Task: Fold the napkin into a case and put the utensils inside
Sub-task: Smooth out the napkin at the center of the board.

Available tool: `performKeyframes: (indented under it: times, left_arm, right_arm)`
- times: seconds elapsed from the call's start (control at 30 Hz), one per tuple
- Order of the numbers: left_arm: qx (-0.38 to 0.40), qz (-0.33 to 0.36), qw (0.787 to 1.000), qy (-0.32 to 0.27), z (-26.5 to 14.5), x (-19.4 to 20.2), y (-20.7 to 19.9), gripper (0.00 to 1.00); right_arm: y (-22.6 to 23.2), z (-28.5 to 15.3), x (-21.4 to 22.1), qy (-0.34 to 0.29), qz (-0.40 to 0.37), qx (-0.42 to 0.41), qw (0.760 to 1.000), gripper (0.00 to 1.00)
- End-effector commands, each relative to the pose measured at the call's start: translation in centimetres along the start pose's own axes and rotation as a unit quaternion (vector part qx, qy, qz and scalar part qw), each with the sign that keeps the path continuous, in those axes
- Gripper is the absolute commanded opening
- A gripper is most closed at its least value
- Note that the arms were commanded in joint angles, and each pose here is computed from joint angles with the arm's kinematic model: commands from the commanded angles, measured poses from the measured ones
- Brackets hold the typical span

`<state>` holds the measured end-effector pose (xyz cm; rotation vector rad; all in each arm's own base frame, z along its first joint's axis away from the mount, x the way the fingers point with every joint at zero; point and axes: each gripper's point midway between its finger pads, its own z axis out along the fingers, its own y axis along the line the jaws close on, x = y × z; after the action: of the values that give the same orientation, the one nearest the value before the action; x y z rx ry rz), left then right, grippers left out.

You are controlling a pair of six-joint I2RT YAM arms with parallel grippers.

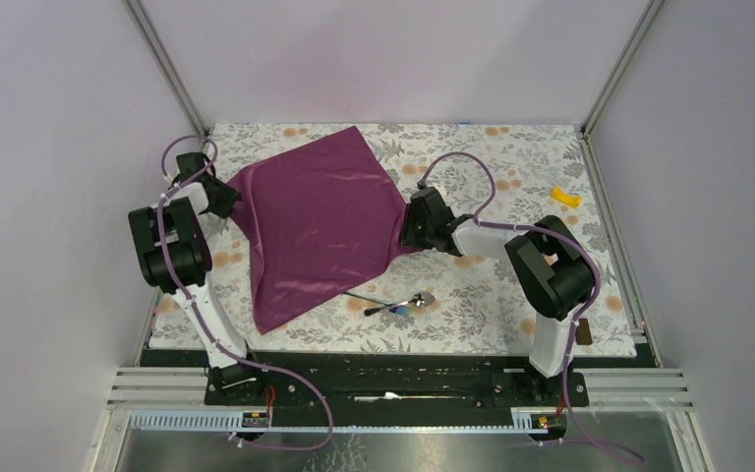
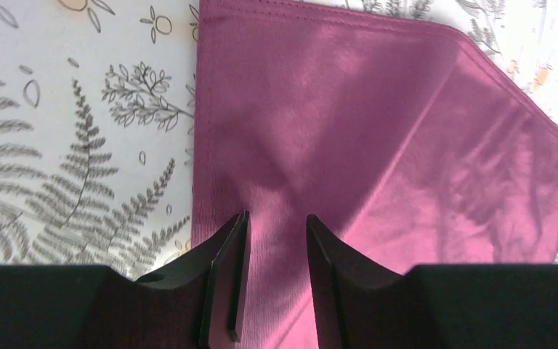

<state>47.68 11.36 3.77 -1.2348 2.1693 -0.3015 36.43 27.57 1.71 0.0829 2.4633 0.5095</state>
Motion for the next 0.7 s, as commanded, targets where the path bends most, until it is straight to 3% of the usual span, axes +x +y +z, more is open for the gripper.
performKeyframes:
  times: [0.0, 0.23, 0.3, 0.47, 0.57, 0.67]
  left_arm:
    - [-0.009, -0.001, 1.000, -0.008, 1.7, -1.7, 0.1, 0.39]
    - [-0.102, 0.018, 0.995, -0.015, 2.0, -6.1, 5.3, 0.41]
    - [-0.105, 0.039, 0.994, -0.020, 1.4, -7.4, 5.3, 0.46]
    - [-0.071, 0.065, 0.994, -0.047, -2.7, -9.6, 1.8, 0.71]
    - [-0.022, 0.090, 0.994, -0.050, -5.6, -7.4, -2.1, 0.87]
    - [0.028, 0.104, 0.994, -0.004, -7.2, -2.8, -4.4, 0.92]
  right_arm:
    - [0.1, -0.4, 1.0, 0.015, -0.012, 0.000, 1.000, 0.42]
    - [0.0, -0.3, 1.1, 0.015, -0.013, 0.000, 1.000, 0.42]
    - [0.1, -0.2, 1.1, 0.017, -0.012, -0.001, 1.000, 0.42]
    - [0.3, 0.0, 1.0, 0.020, -0.014, -0.003, 1.000, 0.43]
    - [0.6, 0.1, 1.0, 0.021, -0.016, -0.006, 1.000, 0.43]
    - [0.8, 0.1, 1.0, 0.027, -0.023, -0.007, 0.999, 0.45]
